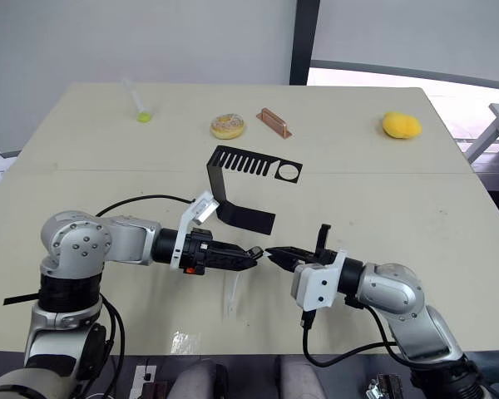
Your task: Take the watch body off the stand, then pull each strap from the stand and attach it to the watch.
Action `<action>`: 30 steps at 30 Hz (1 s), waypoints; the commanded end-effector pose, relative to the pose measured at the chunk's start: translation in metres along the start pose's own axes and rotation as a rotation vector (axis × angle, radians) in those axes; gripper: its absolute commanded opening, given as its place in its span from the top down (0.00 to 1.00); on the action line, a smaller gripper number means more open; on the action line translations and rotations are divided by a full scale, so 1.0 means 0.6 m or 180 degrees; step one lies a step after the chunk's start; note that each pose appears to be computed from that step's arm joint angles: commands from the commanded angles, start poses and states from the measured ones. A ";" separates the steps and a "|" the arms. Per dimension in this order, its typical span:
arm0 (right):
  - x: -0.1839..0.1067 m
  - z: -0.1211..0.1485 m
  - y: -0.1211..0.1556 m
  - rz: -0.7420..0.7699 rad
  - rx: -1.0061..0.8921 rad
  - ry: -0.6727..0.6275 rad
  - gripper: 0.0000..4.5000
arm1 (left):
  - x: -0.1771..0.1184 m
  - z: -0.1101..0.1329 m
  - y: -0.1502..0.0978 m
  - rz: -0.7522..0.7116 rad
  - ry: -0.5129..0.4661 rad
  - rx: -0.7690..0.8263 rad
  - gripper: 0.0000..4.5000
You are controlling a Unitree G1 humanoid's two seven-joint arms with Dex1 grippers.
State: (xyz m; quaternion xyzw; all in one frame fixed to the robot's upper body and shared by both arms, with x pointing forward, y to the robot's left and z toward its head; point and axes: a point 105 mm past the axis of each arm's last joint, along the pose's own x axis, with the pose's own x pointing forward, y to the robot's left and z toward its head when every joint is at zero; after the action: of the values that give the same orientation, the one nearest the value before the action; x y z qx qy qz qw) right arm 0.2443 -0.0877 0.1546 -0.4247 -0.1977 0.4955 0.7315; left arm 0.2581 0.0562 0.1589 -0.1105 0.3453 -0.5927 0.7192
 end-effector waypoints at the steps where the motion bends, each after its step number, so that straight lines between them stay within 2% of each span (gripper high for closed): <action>1: 0.016 0.034 -0.002 -0.0026 -0.0074 -0.0304 1.00 | 0.023 0.001 -0.043 -0.0381 0.0136 0.0244 0.65; 30: 0.026 0.034 0.001 -0.0015 -0.0061 -0.0294 1.00 | 0.025 0.000 -0.042 -0.0363 0.0149 0.0246 0.65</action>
State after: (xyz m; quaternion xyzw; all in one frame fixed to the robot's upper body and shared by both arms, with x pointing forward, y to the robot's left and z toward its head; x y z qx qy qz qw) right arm 0.2478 -0.0843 0.1498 -0.4242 -0.1851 0.4949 0.7354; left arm 0.2572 0.0556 0.1573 -0.1074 0.3498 -0.5930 0.7173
